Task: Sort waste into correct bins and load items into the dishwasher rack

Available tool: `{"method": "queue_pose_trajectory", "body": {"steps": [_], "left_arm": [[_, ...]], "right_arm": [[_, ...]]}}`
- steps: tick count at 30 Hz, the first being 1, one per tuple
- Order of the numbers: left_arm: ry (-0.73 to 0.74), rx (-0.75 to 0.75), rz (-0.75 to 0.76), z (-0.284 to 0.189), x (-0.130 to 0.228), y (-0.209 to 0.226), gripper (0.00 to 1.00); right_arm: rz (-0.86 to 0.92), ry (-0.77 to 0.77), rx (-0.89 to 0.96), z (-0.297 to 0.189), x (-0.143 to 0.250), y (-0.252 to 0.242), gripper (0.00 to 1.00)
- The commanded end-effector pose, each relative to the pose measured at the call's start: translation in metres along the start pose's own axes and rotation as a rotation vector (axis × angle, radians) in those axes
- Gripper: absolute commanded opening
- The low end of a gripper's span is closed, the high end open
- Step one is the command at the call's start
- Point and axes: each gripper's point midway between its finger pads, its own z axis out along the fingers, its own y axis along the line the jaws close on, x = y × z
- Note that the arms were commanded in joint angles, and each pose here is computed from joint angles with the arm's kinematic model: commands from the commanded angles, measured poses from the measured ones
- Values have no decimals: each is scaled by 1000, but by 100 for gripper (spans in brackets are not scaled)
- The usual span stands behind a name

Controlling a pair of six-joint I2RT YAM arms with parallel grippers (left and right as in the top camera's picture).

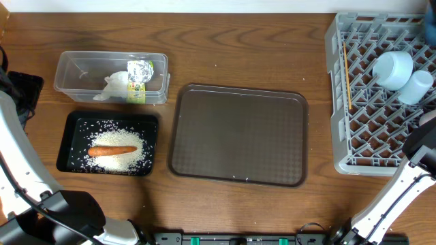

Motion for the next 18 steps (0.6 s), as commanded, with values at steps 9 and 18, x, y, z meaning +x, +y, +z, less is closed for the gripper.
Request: {"method": "queue_pose_trajectory", "body": {"steps": [9,18], "left_arm": [[-1,-3,-8,0,-1,1,98],[-1,-2,-8,0,-1,1,98]], "right_arm": [[195,-7,-131,6,19,9,1],[325,-37,-115,-14,11,-10,1]]}}
